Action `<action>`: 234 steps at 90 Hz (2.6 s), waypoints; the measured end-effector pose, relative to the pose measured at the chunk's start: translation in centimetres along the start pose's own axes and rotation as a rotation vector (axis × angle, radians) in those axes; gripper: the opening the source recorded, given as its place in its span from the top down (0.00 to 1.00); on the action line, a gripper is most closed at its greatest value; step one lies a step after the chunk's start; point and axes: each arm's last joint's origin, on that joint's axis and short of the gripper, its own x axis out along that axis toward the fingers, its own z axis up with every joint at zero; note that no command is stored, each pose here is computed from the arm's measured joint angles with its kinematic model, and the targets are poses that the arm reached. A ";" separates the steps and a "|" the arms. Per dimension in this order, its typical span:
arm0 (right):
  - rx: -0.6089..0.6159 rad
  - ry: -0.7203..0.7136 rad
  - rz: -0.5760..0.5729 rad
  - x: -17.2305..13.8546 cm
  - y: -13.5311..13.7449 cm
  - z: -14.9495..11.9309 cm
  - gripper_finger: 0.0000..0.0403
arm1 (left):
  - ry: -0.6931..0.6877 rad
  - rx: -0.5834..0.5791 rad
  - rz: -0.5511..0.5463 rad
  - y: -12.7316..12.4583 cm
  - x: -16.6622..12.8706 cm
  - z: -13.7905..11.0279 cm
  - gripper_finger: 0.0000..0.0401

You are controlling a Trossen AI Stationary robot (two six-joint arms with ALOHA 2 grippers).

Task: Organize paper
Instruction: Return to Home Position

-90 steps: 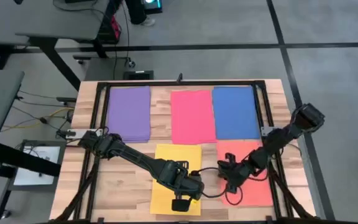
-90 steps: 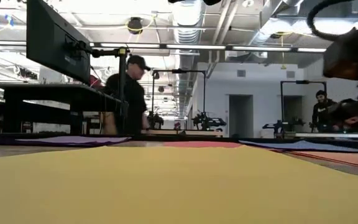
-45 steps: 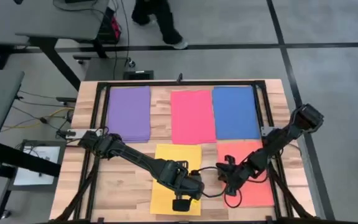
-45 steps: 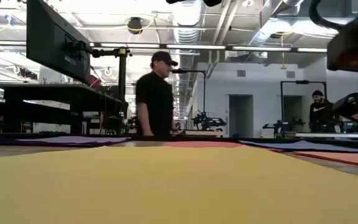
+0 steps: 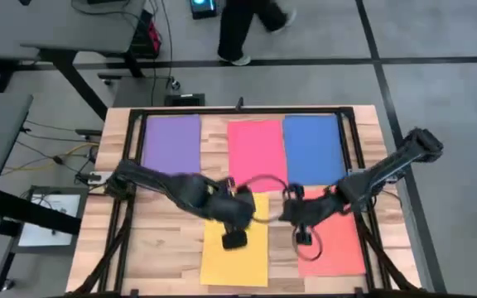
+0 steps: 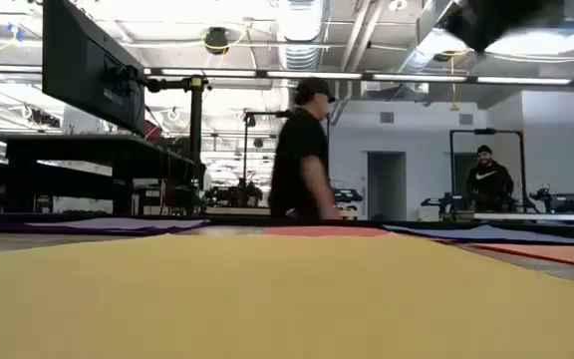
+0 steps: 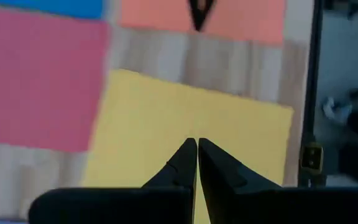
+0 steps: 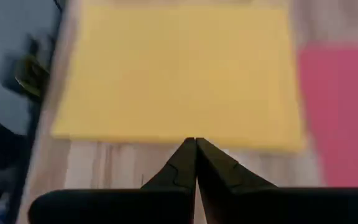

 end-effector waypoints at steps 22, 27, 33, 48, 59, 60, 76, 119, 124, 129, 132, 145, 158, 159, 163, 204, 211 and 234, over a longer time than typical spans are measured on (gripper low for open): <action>0.073 -0.246 0.200 -3.8 -8.4 4.1 1.00 | -0.131 0.147 0.049 5.3 -4.8 1.3 1.00; 0.116 -0.275 0.195 -4.3 -10.7 4.5 1.00 | -0.107 0.169 0.026 7.1 -5.0 1.2 1.00; 0.170 -0.290 0.180 -5.0 -13.0 4.4 1.00 | -0.088 0.183 -0.020 9.4 -5.0 0.9 1.00; 0.247 -0.357 0.111 -8.5 -15.1 2.5 1.00 | -0.152 0.174 -0.056 15.2 -5.9 -2.7 1.00; 0.350 -0.457 0.042 -11.3 -14.2 -0.5 1.00 | -0.345 0.068 -0.031 18.4 -7.3 -6.6 1.00; 0.364 -0.467 0.035 -11.5 -14.0 -0.8 1.00 | -0.360 0.062 -0.028 18.6 -7.5 -7.0 1.00; 0.419 -0.560 0.064 -13.2 -11.9 -5.8 1.00 | -0.529 -0.067 0.047 20.3 -8.7 -12.3 1.00; 0.364 -0.950 0.029 -8.6 -11.9 -14.7 1.00 | -0.594 -0.191 0.080 20.6 -9.4 -15.9 1.00; 0.362 -0.975 0.035 -7.8 -12.0 -15.3 1.00 | -0.578 -0.209 0.077 20.6 -8.9 -15.7 1.00; 0.360 -1.001 0.041 -7.1 -12.1 -15.8 1.00 | -0.554 -0.227 0.076 20.7 -8.3 -15.5 1.00; 0.356 -1.014 0.043 -6.6 -12.2 -16.1 1.00 | -0.541 -0.241 0.072 20.7 -8.0 -15.3 1.00; 0.358 -1.015 0.032 -5.3 -12.4 -16.9 1.00 | -0.472 -0.286 0.056 20.4 -6.5 -14.9 1.00; 0.333 -0.969 0.000 -4.9 -12.5 -17.2 1.00 | -0.414 -0.274 0.049 20.1 -5.2 -14.6 1.00; 0.330 -0.966 -0.003 -4.9 -12.5 -17.2 1.00 | -0.411 -0.275 0.049 20.1 -5.2 -14.6 1.00; 0.330 -0.935 -0.013 -4.6 -12.5 -17.4 1.00 | -0.402 -0.278 0.049 20.0 -4.9 -14.5 1.00; 0.401 -0.881 -0.083 -4.2 -13.2 -17.8 1.00 | -0.382 -0.302 0.049 20.0 -4.5 -14.5 1.00; 0.405 -0.895 -0.087 -4.3 -13.3 -17.7 1.00 | -0.383 -0.291 0.050 20.0 -4.5 -14.5 1.00; 0.343 -0.958 -0.097 -4.8 -13.2 -17.3 1.00 | -0.381 -0.257 0.057 20.1 -4.5 -14.5 1.00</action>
